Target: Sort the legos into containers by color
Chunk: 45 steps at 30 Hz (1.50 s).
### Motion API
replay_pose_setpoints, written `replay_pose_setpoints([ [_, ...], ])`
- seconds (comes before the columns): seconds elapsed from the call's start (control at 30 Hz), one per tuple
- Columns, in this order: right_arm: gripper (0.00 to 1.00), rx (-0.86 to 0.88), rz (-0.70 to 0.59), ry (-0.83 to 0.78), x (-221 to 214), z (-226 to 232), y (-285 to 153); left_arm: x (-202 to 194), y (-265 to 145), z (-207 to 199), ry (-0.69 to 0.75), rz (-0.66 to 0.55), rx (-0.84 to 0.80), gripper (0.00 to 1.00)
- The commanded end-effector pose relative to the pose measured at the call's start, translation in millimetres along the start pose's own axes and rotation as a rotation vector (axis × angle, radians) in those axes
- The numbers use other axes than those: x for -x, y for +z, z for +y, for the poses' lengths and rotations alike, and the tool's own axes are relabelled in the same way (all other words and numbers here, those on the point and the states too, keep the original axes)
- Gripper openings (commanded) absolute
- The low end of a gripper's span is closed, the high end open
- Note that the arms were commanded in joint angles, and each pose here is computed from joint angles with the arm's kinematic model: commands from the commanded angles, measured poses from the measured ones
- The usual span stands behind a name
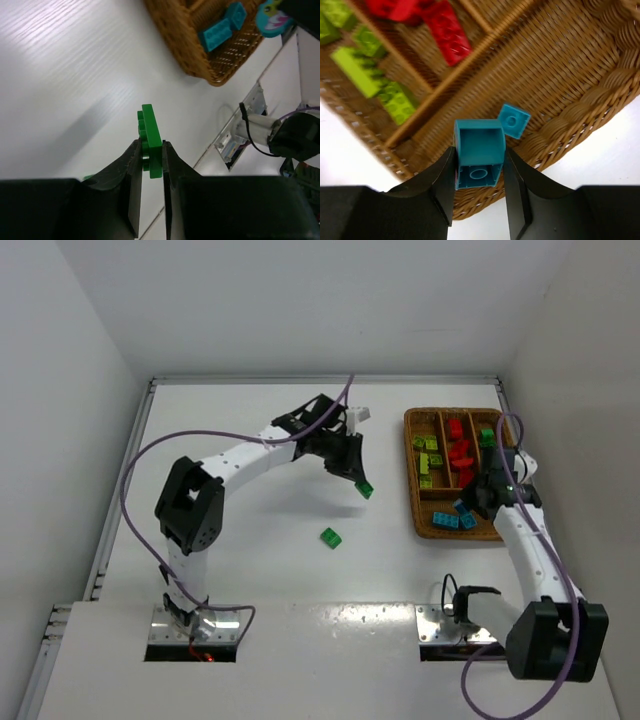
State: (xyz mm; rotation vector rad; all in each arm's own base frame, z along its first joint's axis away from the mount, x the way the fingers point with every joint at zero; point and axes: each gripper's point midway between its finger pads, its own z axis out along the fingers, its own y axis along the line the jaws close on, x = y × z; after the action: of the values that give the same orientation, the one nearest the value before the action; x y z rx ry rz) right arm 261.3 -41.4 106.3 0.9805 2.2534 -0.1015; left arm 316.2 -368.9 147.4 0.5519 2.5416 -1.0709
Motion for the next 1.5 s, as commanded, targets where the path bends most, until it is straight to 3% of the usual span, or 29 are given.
replay_pose_setpoints([
  [0.0, 0.04, 0.016, 0.012, 0.012, -3.0, -3.1, 14.1, 12.2, 9.3, -19.3, 0.021, -0.020, -0.036, 0.00],
  [0.1, 0.30, 0.008, 0.030, -0.007, -6.8, -4.8, 24.1, 15.4, 11.5, -34.1, 0.037, -0.022, -0.062, 0.00],
  [0.27, 0.61, 0.006, 0.023, 0.004, 5.7, 0.7, 26.1, 13.9, 18.1, -41.3, 0.050, -0.013, -0.072, 0.00],
  [0.5, 0.60, 0.245, 0.018, -0.029, 13.7, 42.4, -6.2, 17.7, 21.9, -47.9, 0.056, -0.003, -0.110, 0.00],
  [0.53, 0.59, 0.312, 0.010, -0.056, 16.2, 53.2, -11.3, 21.0, 20.4, -50.4, 0.061, -0.011, -0.114, 0.00],
  [0.63, 0.58, 0.682, 0.151, -0.108, -10.9, 106.3, -48.2, 19.2, 23.2, -58.1, 0.072, -0.001, -0.143, 0.00],
  [0.7, 0.59, 0.832, 0.247, -0.142, -27.6, 127.4, -63.3, 19.3, 20.5, -58.3, 0.084, 0.006, -0.166, 0.00],
  [0.73, 0.59, 0.904, 0.236, -0.194, -24.7, 138.8, -77.7, 17.4, 19.6, -61.2, 0.096, 0.015, -0.187, 0.00],
  [0.87, 0.60, 0.899, 0.094, -0.592, -45.3, 160.9, -96.8, 16.9, 4.9, -56.8, 0.091, 0.052, -0.283, 0.00],
  [1.07, 0.61, 0.945, -0.020, -0.908, -68.7, 170.6, -108.3, 0.8, -8.2, -57.1, 0.073, 0.127, -0.341, 0.00],
  [1.27, 0.61, 0.960, -0.239, -0.964, -69.2, 170.7, -110.5, -14.4, -20.2, -40.7, 0.041, 0.145, -0.315, 0.00],
  [1.47, 0.62, 1.036, -0.202, -1.051, -94.5, 177.4, -106.9, -18.3, -26.3, -37.9, 0.040, 0.144, -0.318, 0.00],
])
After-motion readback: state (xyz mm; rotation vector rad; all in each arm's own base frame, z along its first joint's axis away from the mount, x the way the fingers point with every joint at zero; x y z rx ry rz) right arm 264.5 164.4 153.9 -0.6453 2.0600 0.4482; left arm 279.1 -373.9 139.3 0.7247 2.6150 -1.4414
